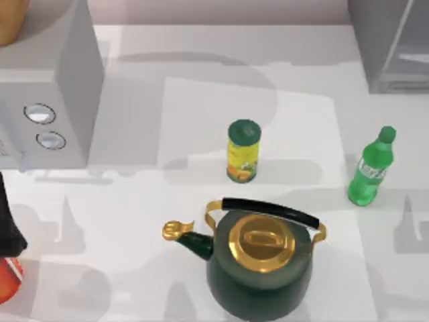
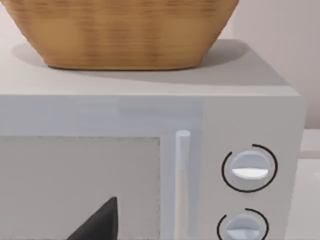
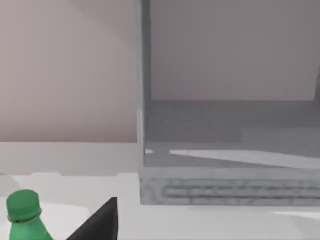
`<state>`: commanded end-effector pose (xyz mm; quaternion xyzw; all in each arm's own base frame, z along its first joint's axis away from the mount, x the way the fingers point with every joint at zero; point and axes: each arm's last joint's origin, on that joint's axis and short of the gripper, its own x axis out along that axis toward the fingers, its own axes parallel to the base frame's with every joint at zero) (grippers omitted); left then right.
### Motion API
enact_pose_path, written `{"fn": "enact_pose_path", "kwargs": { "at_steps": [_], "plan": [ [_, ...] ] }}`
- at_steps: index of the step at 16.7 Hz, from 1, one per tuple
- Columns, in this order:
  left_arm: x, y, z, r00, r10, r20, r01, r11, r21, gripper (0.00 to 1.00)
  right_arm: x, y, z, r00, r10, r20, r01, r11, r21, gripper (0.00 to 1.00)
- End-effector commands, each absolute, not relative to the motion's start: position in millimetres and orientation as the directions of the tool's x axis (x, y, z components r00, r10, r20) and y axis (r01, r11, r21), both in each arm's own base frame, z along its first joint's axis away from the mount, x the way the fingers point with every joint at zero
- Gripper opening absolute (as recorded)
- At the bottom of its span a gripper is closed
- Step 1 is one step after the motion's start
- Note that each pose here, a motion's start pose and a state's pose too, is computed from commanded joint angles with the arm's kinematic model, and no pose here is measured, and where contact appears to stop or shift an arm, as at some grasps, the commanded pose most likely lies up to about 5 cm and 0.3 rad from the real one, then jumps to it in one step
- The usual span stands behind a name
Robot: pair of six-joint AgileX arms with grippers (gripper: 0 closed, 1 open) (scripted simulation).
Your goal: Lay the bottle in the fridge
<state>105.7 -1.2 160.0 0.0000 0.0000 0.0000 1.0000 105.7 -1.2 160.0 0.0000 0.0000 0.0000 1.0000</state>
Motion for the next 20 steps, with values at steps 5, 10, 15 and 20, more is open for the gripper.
{"fn": "enact_pose_path", "kwargs": {
  "at_steps": [5,10,15,20],
  "plan": [
    [106,-1,160,1.0,0.0,0.0,0.0,1.0,0.0,1.0,107,1,172,0.998,0.055,0.0,-0.055,0.998,-0.024,1.0],
    [106,-1,160,1.0,0.0,0.0,0.0,1.0,0.0,1.0,127,8,188,0.953,0.272,-0.131,-0.281,0.958,-0.052,1.0],
    [106,-1,160,1.0,0.0,0.0,0.0,1.0,0.0,1.0,171,14,190,0.829,0.478,-0.289,-0.509,0.86,-0.036,1.0],
    [106,-1,160,1.0,0.0,0.0,0.0,1.0,0.0,1.0,215,12,170,0.705,0.597,-0.382,-0.651,0.759,-0.017,1.0]
  ]
}}
